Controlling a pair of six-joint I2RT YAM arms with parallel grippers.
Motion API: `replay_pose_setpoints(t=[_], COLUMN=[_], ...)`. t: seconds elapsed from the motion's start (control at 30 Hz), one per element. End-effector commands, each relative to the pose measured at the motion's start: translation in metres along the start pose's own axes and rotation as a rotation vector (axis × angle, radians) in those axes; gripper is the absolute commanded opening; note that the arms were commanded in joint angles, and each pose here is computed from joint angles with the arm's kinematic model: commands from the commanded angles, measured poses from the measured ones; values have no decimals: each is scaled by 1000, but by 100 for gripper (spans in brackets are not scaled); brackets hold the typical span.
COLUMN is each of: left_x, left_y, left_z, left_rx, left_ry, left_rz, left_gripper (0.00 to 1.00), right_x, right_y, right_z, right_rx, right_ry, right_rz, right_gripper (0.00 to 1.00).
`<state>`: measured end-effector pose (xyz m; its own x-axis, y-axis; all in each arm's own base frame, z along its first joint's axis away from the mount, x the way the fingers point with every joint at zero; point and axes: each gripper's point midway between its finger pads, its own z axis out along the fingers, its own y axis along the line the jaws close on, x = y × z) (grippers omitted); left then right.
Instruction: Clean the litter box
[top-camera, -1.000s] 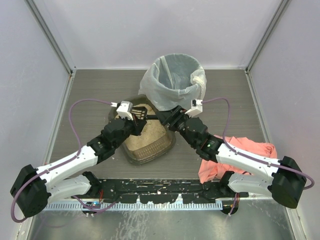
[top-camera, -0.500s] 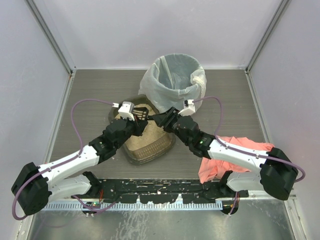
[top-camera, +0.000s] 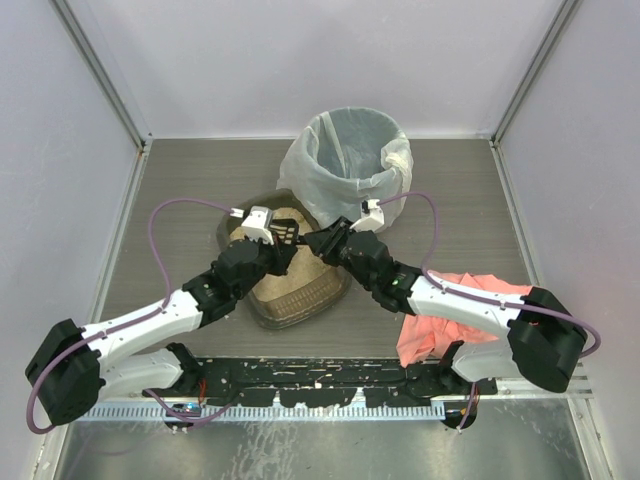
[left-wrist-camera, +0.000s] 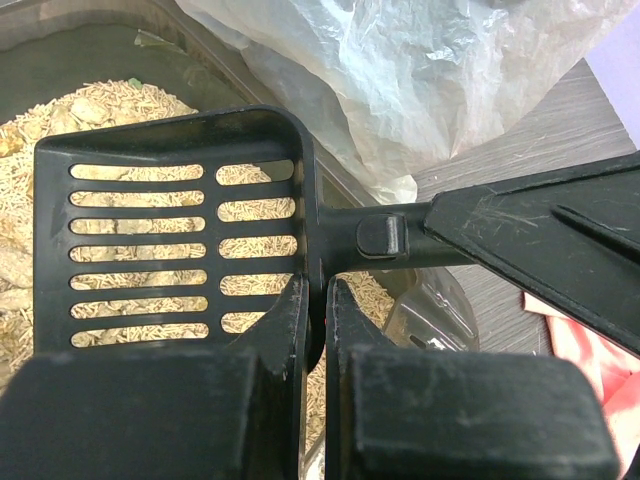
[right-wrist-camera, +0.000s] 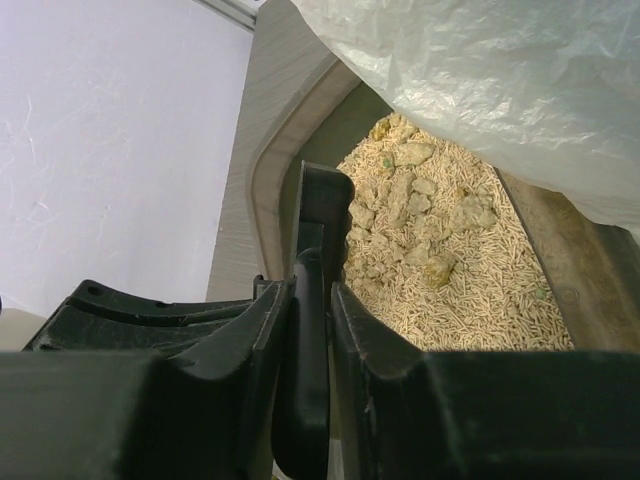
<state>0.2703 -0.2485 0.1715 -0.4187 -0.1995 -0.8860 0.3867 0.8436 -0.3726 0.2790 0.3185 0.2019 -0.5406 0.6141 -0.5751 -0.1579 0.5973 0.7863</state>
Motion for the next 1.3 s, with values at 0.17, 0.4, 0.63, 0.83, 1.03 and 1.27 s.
replay_pose_setpoints(t=[0.17,0.4,0.63,0.83,1.03,1.27], left_x=[-24,-29,-34,-31,-18,-9], left_y=[-9,-5,27,65,89,107], left_z=[4,-13,-57,-92,-100,-85], left_rx=[10,-12,-146,-328,-454,-524], left_ry=[-74,-75,-65,-39,23,82], left_rz=[-11,-68,-81,-98,-100,-113], left_gripper=[0,50,70,72,72,72], right_x=[-14,-25,-29,-34,-42,-41], right_y=[37,33,20,9,18,20], right_z=[1,0,0,-7,-13,-7], right_rx=[-137,-121,-49,-16,-35,43], right_ry=[-47,-101,-73,-43,27,178], right_rz=[24,-5,-162,-328,-473,-677], right_gripper=[7,1,1,1,1,1])
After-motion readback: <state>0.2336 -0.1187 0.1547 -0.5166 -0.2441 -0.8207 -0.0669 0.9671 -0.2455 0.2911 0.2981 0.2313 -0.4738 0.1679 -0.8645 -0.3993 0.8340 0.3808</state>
